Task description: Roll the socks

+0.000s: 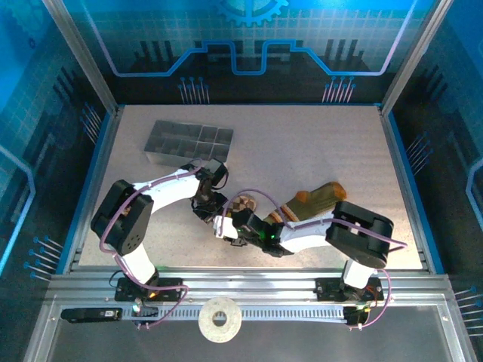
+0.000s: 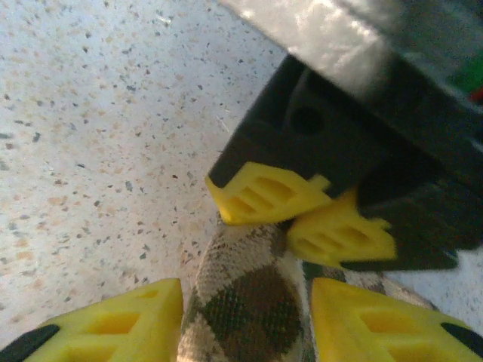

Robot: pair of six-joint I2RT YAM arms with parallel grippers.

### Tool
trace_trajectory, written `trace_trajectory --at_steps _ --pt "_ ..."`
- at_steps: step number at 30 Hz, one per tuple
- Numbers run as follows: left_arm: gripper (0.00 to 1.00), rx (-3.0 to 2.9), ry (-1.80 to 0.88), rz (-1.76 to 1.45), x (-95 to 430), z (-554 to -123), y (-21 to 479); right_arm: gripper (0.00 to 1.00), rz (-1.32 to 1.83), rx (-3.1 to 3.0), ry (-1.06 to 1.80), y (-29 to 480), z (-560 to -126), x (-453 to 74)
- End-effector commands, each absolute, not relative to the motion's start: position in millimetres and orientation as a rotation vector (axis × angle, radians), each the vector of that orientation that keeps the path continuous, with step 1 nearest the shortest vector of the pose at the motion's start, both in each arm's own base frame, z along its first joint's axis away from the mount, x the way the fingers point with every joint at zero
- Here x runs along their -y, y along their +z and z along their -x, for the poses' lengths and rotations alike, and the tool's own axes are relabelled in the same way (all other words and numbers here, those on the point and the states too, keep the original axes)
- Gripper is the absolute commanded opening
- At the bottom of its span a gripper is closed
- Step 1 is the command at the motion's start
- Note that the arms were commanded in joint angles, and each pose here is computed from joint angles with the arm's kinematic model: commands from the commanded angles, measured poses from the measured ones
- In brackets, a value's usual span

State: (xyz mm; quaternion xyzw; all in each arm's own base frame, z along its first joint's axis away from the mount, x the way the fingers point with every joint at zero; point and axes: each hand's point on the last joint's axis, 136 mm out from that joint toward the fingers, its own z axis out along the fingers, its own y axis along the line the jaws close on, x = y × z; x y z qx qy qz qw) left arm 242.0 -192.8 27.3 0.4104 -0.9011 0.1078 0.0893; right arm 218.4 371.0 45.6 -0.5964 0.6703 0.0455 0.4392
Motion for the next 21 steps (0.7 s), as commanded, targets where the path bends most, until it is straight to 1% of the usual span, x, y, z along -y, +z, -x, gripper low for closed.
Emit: trace_trajectory --at_steps 1,3,5,8,9,11,12,13,16,17,18,21 --pt "0.0 2.624 0.094 -1.168 175 -207 1 0.36 1.509 -1.715 0.064 26 -220 -371" --pt "0.0 2.627 0.099 -1.169 175 -208 2 0.27 1.508 -1.782 0.023 12 -223 -364" --pt "0.0 2.635 0.104 -1.175 174 -209 6 0.23 1.495 -1.865 -0.013 -1 -226 -353" --pt "0.07 2.657 0.146 -1.185 175 -213 15 0.15 1.488 -1.966 -0.029 -17 -220 -333" --pt "0.14 2.66 0.17 -1.193 175 -214 19 0.1 1.481 -1.995 -0.025 -20 -218 -328" --pt "0.34 2.663 0.219 -1.22 176 -218 28 0.02 1.466 -2.051 0.02 -26 -211 -320" --pt "0.44 2.667 0.243 -1.242 175 -221 34 0.0 1.454 -2.084 0.055 -29 -207 -317" --pt "0.52 2.674 0.269 -1.266 174 -224 39 0.0 1.437 -2.114 0.088 -31 -204 -314" --pt "0.7 2.705 0.35 -1.332 169 -235 57 0.0 1.384 -2.204 0.194 -40 -194 -306" --pt "0.75 2.715 0.368 -1.346 167 -238 61 0.0 1.371 -2.22 0.229 -42 -190 -304" --pt "0.77 2.727 0.393 -1.359 165 -242 65 0.0 1.353 -2.244 0.26 -45 -188 -302" --pt "0.79 2.759 0.47 -1.364 165 -251 72 0.0 1.309 -2.312 0.327 -53 -180 -294"
